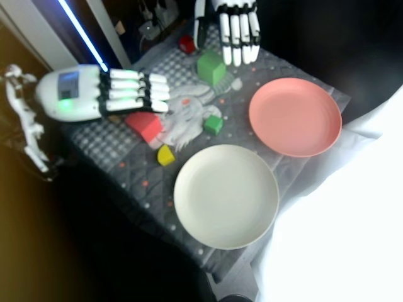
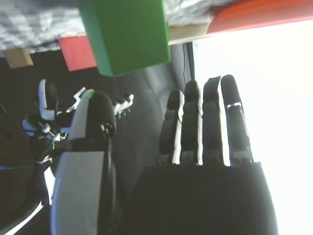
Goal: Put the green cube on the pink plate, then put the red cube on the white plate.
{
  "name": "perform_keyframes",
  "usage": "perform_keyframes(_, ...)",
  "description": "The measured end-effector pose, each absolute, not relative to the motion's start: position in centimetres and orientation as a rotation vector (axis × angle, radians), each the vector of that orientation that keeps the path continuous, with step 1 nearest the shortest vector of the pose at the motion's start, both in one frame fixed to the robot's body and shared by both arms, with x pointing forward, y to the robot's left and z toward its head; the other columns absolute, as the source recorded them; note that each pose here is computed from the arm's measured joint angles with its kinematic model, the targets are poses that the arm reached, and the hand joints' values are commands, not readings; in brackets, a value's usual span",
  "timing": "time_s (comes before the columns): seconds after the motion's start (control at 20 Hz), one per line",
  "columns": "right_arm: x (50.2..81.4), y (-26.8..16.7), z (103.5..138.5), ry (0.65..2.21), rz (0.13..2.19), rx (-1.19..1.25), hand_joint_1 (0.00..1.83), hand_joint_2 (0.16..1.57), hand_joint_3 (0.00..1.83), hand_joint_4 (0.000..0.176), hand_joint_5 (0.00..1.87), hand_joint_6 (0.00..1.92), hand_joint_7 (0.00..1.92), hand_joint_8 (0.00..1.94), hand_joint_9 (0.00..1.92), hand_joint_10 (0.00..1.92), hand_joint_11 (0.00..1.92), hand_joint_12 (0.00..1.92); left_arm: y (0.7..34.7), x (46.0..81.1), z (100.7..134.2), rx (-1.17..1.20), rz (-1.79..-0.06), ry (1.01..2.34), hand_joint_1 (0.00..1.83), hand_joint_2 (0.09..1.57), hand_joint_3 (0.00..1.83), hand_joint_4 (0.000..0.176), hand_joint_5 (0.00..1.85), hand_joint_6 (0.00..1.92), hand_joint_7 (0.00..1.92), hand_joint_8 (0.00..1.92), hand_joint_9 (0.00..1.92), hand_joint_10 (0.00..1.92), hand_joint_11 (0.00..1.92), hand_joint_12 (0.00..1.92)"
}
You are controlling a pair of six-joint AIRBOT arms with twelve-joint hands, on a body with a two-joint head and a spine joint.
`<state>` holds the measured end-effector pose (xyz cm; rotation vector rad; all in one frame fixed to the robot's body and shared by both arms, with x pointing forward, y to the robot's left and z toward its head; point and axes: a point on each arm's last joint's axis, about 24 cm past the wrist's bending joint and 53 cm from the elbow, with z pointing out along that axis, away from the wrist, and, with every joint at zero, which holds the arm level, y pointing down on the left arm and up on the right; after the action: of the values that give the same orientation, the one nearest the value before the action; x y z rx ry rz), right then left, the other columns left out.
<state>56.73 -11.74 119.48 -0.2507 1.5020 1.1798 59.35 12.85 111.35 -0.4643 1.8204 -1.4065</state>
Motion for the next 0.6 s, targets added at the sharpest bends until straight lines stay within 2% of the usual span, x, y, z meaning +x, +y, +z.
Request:
perform_keyframes(0.05, 56.7, -11.8, 119.5, 1.501, 1.180, -0.250, 0.36, 1.02, 0.10, 0.000, 0.11, 0.44, 0.36, 0.17, 0.16, 0.59, 0.00, 1.28, 12.8, 59.3, 111.4, -0.461, -1.408, 1.821, 0.54, 0.86, 0.01, 0.017, 0.24, 0.04, 0.18, 0.01, 0.19, 0.28, 0.00, 1.41)
perform_keyframes(0.1, 56.7, -11.8, 119.6, 1.499, 1.181, -0.250, 0.37, 1.05, 0.07, 0.000, 0.13, 0.42, 0.39, 0.13, 0.17, 0.58, 0.00, 1.29, 12.7, 59.3, 111.3, -0.457, -1.410, 1.822, 0.54, 0.86, 0.00, 0.026, 0.28, 0.04, 0.22, 0.02, 0.24, 0.32, 0.00, 1.49)
perform_keyframes(0.15, 56.7, -11.8, 119.5, 1.501, 1.180, -0.250, 0.37, 1.05, 0.07, 0.000, 0.13, 0.42, 0.39, 0.13, 0.17, 0.58, 0.00, 1.29, 12.6, 59.2, 111.3, -0.458, -1.413, 1.822, 0.54, 0.86, 0.00, 0.026, 0.28, 0.04, 0.22, 0.02, 0.24, 0.32, 0.00, 1.49)
perform_keyframes(0.2, 56.7, -11.8, 119.5, 1.501, 1.180, -0.250, 0.35, 1.07, 0.03, 0.000, 0.18, 0.35, 0.42, 0.07, 0.20, 0.53, 0.00, 1.30, 12.4, 59.2, 111.2, -0.459, -1.416, 1.823, 0.53, 0.87, 0.00, 0.021, 0.29, 0.00, 0.29, 0.01, 0.25, 0.47, 0.00, 1.53)
perform_keyframes(0.25, 56.7, -11.8, 119.5, 1.500, 1.180, -0.250, 0.35, 1.07, 0.03, 0.000, 0.18, 0.35, 0.42, 0.07, 0.20, 0.53, 0.00, 1.30, 12.3, 59.2, 111.1, -0.460, -1.421, 1.824, 0.53, 0.87, 0.00, 0.021, 0.29, 0.00, 0.29, 0.01, 0.25, 0.47, 0.00, 1.53)
perform_keyframes(0.3, 56.8, -11.7, 119.5, 1.500, 1.182, -0.250, 0.34, 1.07, 0.02, 0.000, 0.21, 0.31, 0.44, 0.05, 0.21, 0.50, 0.00, 1.28, 12.0, 59.4, 110.8, -0.463, -1.424, 1.830, 0.57, 0.89, 0.00, 0.000, 0.31, 0.00, 0.36, 0.02, 0.27, 0.59, 0.10, 1.50)
perform_keyframes(0.35, 56.8, -11.6, 119.4, 1.502, 1.183, -0.248, 0.33, 1.06, 0.01, 0.000, 0.22, 0.27, 0.45, 0.04, 0.24, 0.45, 0.00, 1.27, 11.7, 59.5, 110.4, -0.461, -1.422, 1.838, 0.59, 0.90, 0.00, 0.000, 0.32, 0.01, 0.39, 0.02, 0.31, 0.76, 0.25, 1.51)
perform_keyframes(0.4, 56.7, -11.6, 119.3, 1.503, 1.183, -0.249, 0.33, 1.06, 0.01, 0.000, 0.22, 0.27, 0.45, 0.04, 0.24, 0.45, 0.00, 1.27, 11.6, 59.6, 110.0, -0.462, -1.417, 1.850, 0.59, 0.90, 0.00, 0.000, 0.32, 0.01, 0.39, 0.02, 0.31, 0.76, 0.25, 1.51)
perform_keyframes(0.45, 56.7, -11.6, 119.4, 1.502, 1.184, -0.250, 0.37, 1.06, 0.01, 0.000, 0.22, 0.25, 0.45, 0.02, 0.23, 0.41, 0.00, 1.24, 11.4, 59.9, 109.4, -0.466, -1.407, 1.864, 0.62, 0.94, 0.00, 0.012, 0.34, 0.01, 0.44, 0.03, 0.30, 0.99, 0.28, 1.56)
perform_keyframes(0.5, 56.7, -11.6, 119.4, 1.502, 1.184, -0.250, 0.37, 1.06, 0.01, 0.000, 0.22, 0.25, 0.45, 0.02, 0.23, 0.41, 0.00, 1.24, 11.4, 60.1, 109.1, -0.470, -1.403, 1.871, 0.62, 0.94, 0.00, 0.012, 0.34, 0.01, 0.44, 0.03, 0.30, 0.99, 0.28, 1.56)
perform_keyframes(0.55, 56.7, -11.6, 119.4, 1.502, 1.184, -0.249, 0.41, 1.05, 0.00, 0.000, 0.24, 0.25, 0.45, 0.02, 0.24, 0.41, 0.00, 1.21, 11.4, 60.4, 109.1, -0.472, -1.403, 1.867, 0.69, 0.95, 0.01, 0.000, 0.37, 0.01, 0.47, 0.04, 0.27, 1.04, 0.25, 1.58)
perform_keyframes(0.6, 56.7, -11.6, 119.4, 1.502, 1.184, -0.249, 0.44, 1.05, 0.00, 0.000, 0.24, 0.25, 0.45, 0.02, 0.22, 0.41, 0.00, 1.17, 11.3, 60.8, 108.9, -0.476, -1.402, 1.865, 0.71, 0.96, 0.00, 0.000, 0.39, 0.02, 0.51, 0.06, 0.28, 1.08, 0.27, 1.61)
